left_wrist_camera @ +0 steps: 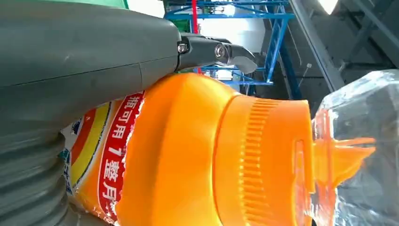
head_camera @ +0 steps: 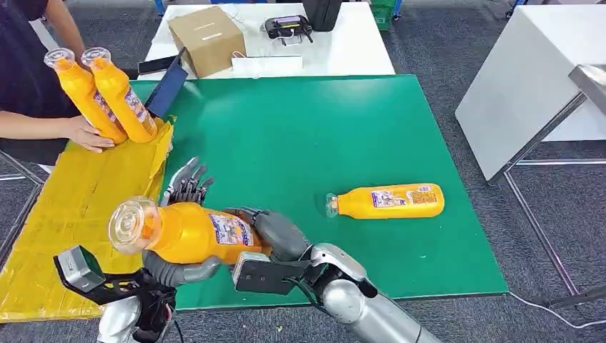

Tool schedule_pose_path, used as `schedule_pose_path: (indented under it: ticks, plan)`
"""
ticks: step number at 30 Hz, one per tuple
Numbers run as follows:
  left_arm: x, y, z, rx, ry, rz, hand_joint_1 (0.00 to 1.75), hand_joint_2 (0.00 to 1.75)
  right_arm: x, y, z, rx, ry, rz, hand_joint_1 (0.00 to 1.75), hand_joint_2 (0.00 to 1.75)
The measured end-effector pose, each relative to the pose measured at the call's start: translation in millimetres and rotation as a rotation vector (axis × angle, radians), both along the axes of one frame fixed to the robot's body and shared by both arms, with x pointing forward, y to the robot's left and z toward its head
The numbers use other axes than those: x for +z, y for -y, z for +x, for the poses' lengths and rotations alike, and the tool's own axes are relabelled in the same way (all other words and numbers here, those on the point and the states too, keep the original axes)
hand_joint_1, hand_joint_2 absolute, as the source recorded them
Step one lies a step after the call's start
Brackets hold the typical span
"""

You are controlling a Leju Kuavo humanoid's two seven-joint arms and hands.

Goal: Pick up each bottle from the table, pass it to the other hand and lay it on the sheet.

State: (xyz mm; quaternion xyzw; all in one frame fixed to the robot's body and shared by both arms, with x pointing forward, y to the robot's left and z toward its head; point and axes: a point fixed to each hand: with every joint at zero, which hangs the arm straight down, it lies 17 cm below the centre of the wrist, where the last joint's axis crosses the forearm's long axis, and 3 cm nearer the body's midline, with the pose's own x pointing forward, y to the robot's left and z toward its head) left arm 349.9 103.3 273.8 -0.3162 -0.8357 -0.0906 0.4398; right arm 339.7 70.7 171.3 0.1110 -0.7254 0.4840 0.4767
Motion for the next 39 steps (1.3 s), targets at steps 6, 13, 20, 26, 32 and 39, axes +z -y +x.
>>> schedule_pose_path:
  ticks: [6, 13, 20, 26, 32, 39]
  plan:
    - [1, 6, -4, -0.019, 0.008, 0.002, 1.75, 1.75, -7, 4, 0, -0.005, -0.01, -0.011, 1.75, 1.75]
    - [2, 8, -6, -0.032, 0.012, -0.008, 1.75, 1.75, -11, 8, -2, -0.009, -0.016, -0.019, 1.75, 1.75]
    - [2, 9, -7, -0.022, 0.023, 0.006, 1.75, 1.75, -14, 13, -4, -0.031, -0.01, -0.024, 1.75, 1.75]
    - [-3, -1, -2, 0.138, 0.092, 0.135, 1.75, 1.75, 1, 67, 16, -0.246, 0.161, -0.076, 0.0, 1.75]
    - [-26, -35, 24, 0.423, 0.151, 0.476, 1.75, 1.75, 25, 190, 50, -0.473, 0.203, -0.08, 0.0, 1.75]
    - [-67, -117, 86, 0.847, 0.234, 1.109, 1.75, 1.75, 34, 317, 60, -0.665, 0.196, -0.107, 0.0, 1.75]
